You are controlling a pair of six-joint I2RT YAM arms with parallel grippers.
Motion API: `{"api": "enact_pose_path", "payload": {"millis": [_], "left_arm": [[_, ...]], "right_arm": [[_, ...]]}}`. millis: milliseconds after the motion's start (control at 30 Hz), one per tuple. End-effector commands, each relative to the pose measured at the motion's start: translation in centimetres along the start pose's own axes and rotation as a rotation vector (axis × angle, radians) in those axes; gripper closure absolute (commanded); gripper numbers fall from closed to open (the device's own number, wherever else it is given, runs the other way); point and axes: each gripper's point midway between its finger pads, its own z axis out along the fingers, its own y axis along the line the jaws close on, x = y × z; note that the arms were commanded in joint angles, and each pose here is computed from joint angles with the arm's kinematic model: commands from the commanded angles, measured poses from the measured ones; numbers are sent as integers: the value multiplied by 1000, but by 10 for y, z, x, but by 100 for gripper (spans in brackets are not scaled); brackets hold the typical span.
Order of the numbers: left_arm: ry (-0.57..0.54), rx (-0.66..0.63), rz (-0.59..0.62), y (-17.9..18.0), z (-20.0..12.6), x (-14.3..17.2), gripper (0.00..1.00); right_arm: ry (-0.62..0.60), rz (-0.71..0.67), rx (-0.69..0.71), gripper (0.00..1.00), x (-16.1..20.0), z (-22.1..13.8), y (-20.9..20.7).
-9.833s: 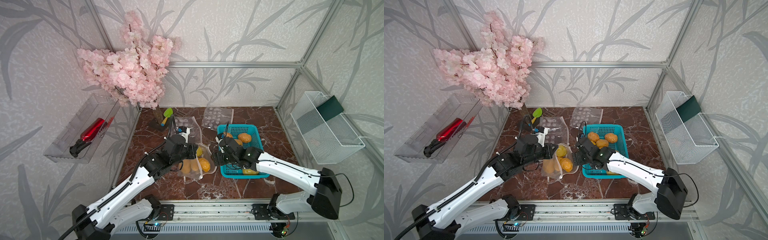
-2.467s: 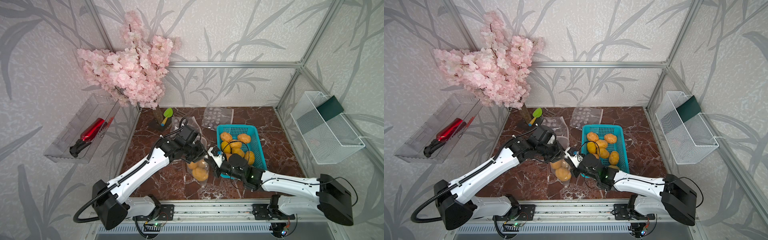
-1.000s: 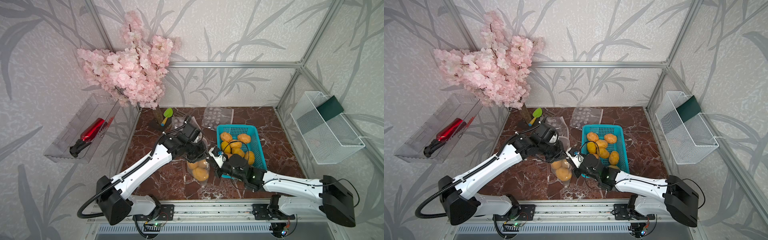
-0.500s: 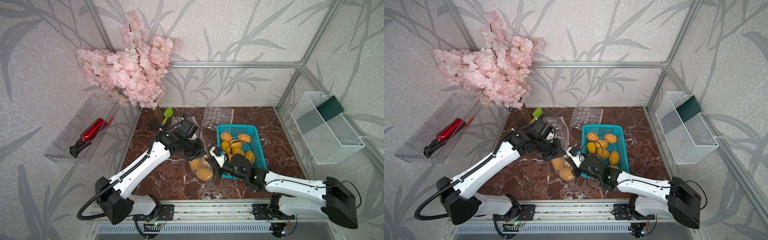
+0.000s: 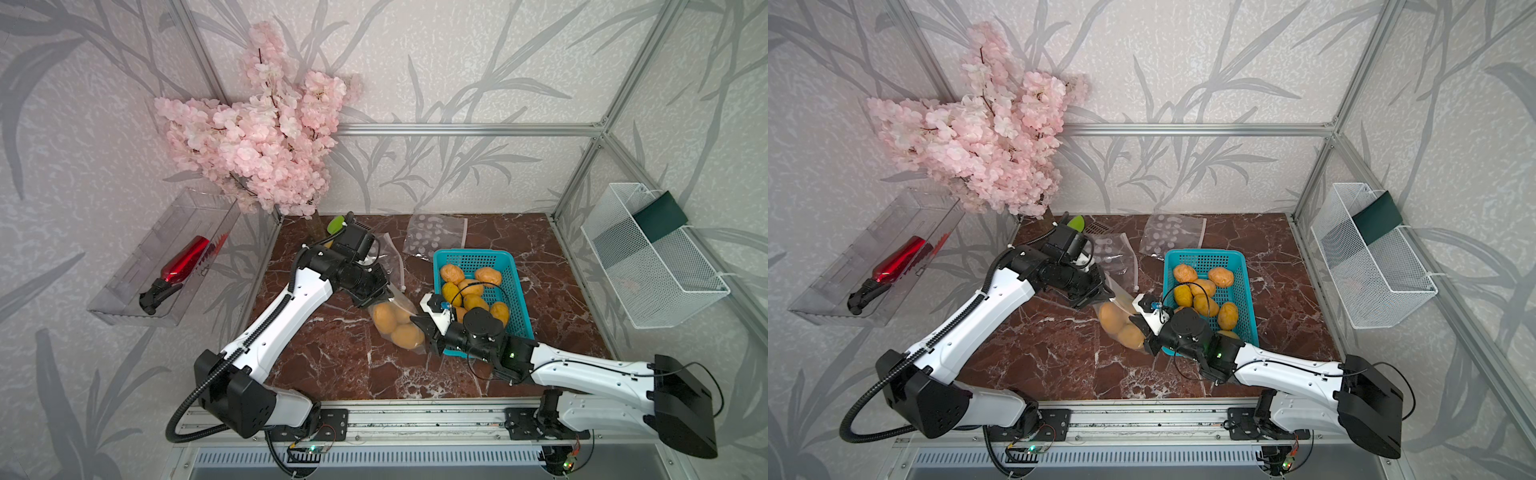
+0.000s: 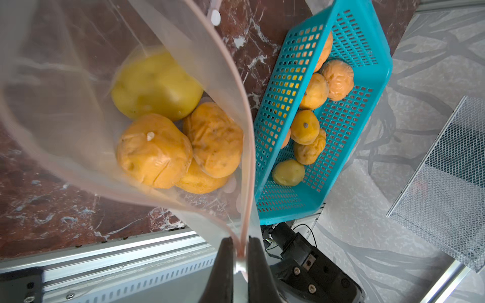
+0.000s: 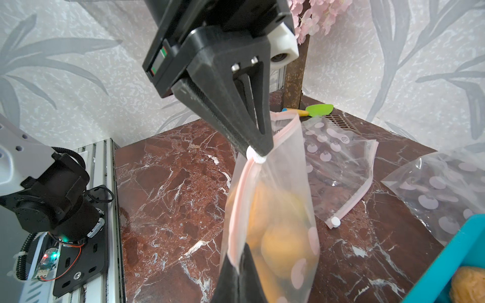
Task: Put the potatoes into a zipper bag and zip it
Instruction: Zip the zipper on the zipper food storage bag.
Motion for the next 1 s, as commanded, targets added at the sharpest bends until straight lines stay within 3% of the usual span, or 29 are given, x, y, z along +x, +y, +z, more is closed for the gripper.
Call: {"api": "enact_pose_path", "payload": {"millis": [0,267,633,967], "left_arm": [[-133,-74,-8,17,-15,-35,100],[-171,-127,-86,46,-28,-66,100],[-304,-220,-245,108,-66,-103,100],[-462,-282,-352,141,-99,-82,100]], "right_arm": [[-72,0,-21,100,-19,-10,7],[-78,6,6,100,-21,-14,2],[-62,29,7,100,-17,-9,2],[-22,143,-67,100,-9,4,14]]}}
